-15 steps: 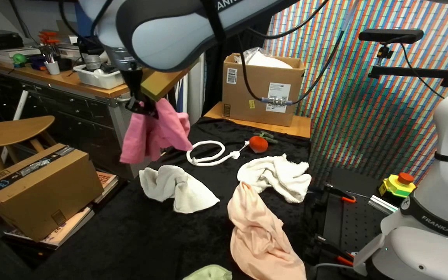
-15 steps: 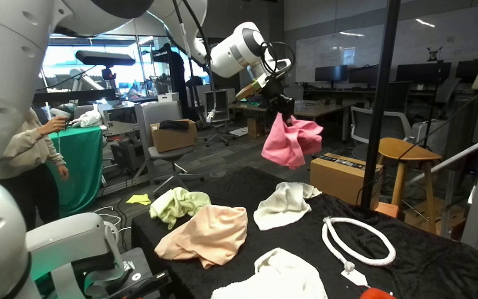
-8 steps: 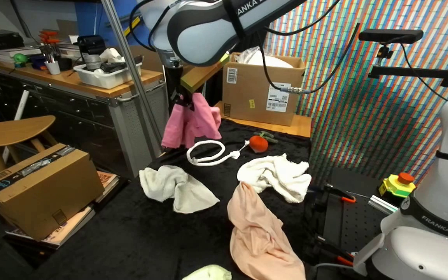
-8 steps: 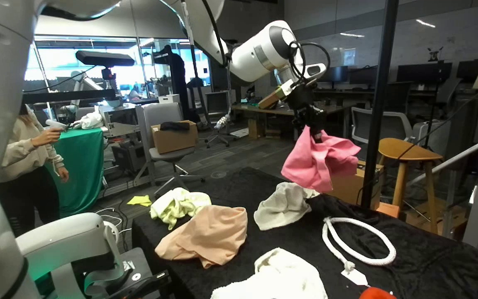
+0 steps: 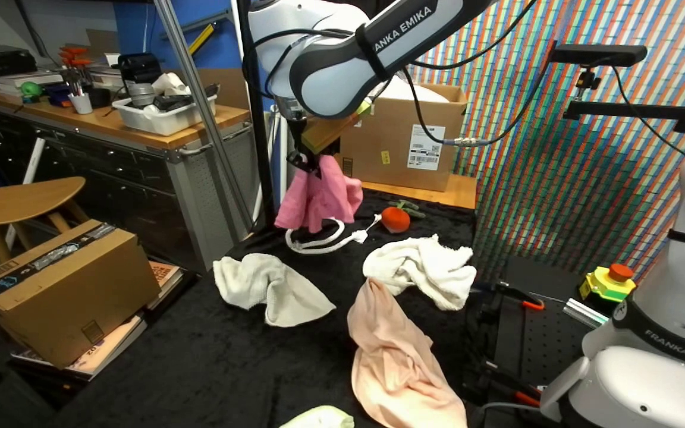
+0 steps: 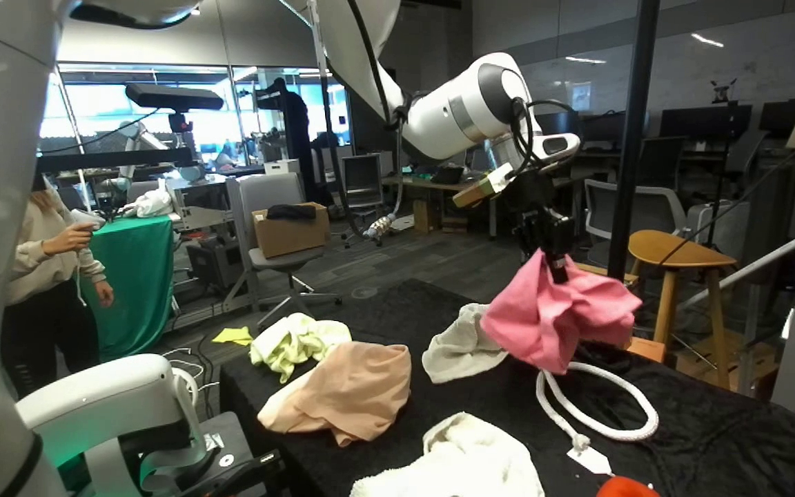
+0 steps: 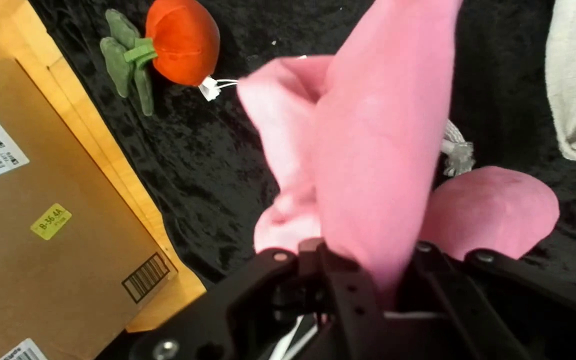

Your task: Pile up all the objects on the black table

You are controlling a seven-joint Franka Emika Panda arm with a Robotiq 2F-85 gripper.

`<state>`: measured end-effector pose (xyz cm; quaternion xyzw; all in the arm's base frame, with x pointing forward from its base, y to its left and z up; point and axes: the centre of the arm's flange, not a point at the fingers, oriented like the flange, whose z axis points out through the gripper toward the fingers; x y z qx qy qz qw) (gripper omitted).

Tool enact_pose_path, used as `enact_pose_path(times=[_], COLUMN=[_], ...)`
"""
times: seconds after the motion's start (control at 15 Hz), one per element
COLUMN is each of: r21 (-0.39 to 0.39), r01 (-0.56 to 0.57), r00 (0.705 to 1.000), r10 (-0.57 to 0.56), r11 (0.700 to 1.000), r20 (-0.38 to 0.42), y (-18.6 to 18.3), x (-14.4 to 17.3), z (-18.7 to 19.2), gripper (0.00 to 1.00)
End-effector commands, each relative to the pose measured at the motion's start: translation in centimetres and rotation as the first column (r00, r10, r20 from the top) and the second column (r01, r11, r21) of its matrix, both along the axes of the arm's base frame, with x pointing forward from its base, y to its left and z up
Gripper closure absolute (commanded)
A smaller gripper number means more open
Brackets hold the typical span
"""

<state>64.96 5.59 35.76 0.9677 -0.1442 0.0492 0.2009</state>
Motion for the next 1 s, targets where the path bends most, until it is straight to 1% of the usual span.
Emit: enact_pose_path(times=[0.0,0.13,0.33,0.4,0.47,0.73,0.93], r21=[0.000,0.004,0.009,0.013,0.017,0.052,0.112], r01=[0.038,0.058,0.095,0.112,0.129,0.209,0.269], r00=[0.999,0.998,0.995,0.994,0.992,0.978,0.963], r10=[-0.038,-0.059,-0.095,-0.112,-0.129,-0.207,-0.264], r11=[0.999,0.998,0.995,0.994,0.992,0.977,0.957], r20=[0.022,0.017,0.008,0.003,-0.003,-0.036,-0.060], y=[-1.5,-2.5,-4.3,-5.3,-6.3,-10.1,-12.5], x=[-1.3,-1.8,-2.6,-3.2,-3.8,-6.9,-9.1], z=[-0.5,-0.8,-1.6,-2.1,-2.6,-5.9,-8.8], gripper=[0.45,0.32,0.08,0.02,0.00,0.00,0.00])
